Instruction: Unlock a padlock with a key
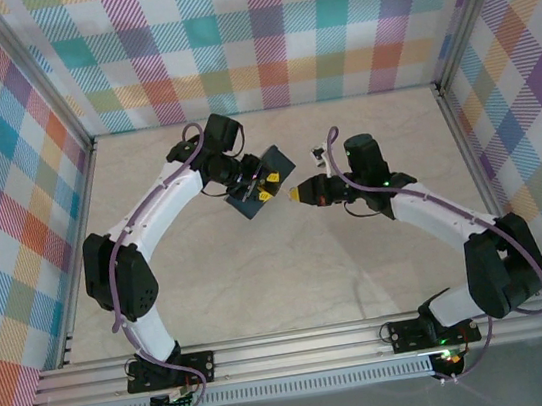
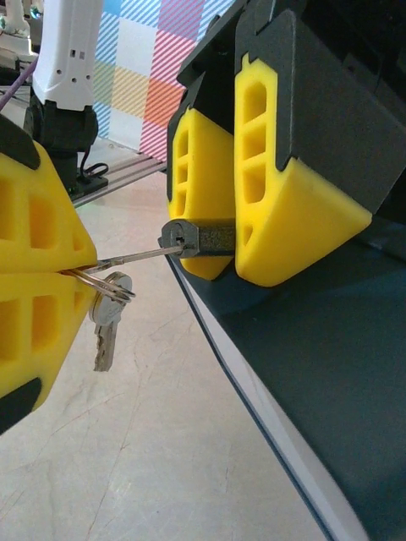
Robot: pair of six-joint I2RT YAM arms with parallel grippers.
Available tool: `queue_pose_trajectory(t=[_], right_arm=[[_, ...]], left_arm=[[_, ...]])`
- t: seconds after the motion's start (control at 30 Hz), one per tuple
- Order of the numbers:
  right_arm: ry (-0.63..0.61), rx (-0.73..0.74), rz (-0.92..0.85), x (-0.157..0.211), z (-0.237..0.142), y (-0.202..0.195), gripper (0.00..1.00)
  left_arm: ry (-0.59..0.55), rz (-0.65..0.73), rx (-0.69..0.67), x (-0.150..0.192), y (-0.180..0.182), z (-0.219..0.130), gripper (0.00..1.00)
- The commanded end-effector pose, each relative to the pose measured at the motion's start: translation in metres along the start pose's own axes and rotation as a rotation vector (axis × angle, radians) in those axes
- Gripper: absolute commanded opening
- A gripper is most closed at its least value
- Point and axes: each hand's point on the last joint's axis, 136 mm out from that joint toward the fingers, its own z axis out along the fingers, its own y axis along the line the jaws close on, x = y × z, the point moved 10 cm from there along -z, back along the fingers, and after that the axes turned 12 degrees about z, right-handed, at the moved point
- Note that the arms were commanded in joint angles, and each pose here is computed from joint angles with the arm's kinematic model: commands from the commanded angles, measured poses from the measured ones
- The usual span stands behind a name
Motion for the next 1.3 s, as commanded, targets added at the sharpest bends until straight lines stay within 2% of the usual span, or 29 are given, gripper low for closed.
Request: queue_pose_trajectory(t=[0.0,1.27], right_arm=[[0.0,-0.043,-0.03,-0.007,0.003,0.009,0.0],[0.036,-0.077,-0.072,0.0,0.01,0.016,0.0]], left_arm=[[-0.008,0.04,0.088,0.008,-0.011,-0.023,0.0],[-0.024,0.026,0.084,0.003,-0.007,-0.027,0.0]])
